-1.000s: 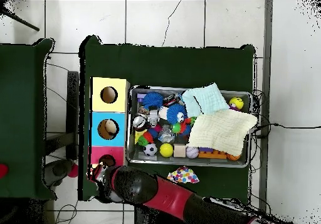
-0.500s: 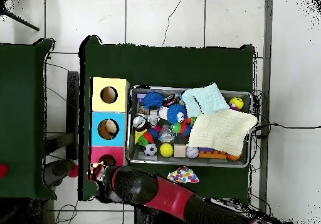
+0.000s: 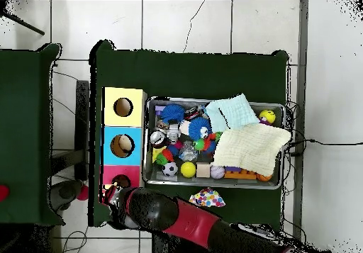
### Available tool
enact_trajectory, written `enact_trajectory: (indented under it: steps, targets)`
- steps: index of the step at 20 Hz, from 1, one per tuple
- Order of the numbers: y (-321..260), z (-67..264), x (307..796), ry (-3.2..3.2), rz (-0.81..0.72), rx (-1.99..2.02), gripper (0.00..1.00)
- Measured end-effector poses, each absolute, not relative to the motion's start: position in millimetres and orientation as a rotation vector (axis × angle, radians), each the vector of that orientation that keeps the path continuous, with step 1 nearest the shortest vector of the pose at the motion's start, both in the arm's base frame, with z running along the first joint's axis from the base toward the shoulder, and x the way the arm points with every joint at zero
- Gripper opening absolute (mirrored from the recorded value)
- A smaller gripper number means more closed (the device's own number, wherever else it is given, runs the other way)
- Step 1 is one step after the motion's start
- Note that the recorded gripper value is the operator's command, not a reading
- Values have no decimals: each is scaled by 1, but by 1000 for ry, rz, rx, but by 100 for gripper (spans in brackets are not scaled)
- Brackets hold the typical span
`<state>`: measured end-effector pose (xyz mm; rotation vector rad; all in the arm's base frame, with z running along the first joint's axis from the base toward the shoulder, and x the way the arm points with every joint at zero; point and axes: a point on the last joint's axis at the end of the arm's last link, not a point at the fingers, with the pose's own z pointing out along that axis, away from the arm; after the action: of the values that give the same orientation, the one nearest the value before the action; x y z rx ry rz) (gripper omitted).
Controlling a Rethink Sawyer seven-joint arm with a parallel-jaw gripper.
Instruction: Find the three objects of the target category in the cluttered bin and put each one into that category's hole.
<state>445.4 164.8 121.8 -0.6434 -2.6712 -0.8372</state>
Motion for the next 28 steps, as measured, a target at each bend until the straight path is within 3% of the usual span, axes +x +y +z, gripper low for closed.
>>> enact_trajectory:
  steps: [15, 16, 28]
  targets:
    - [166, 122, 444, -2675, -836, -632, 0]
    - [166, 122, 444, -2676, -836, -629, 100]
    - [169, 126, 444, -2711, -821, -595, 100]
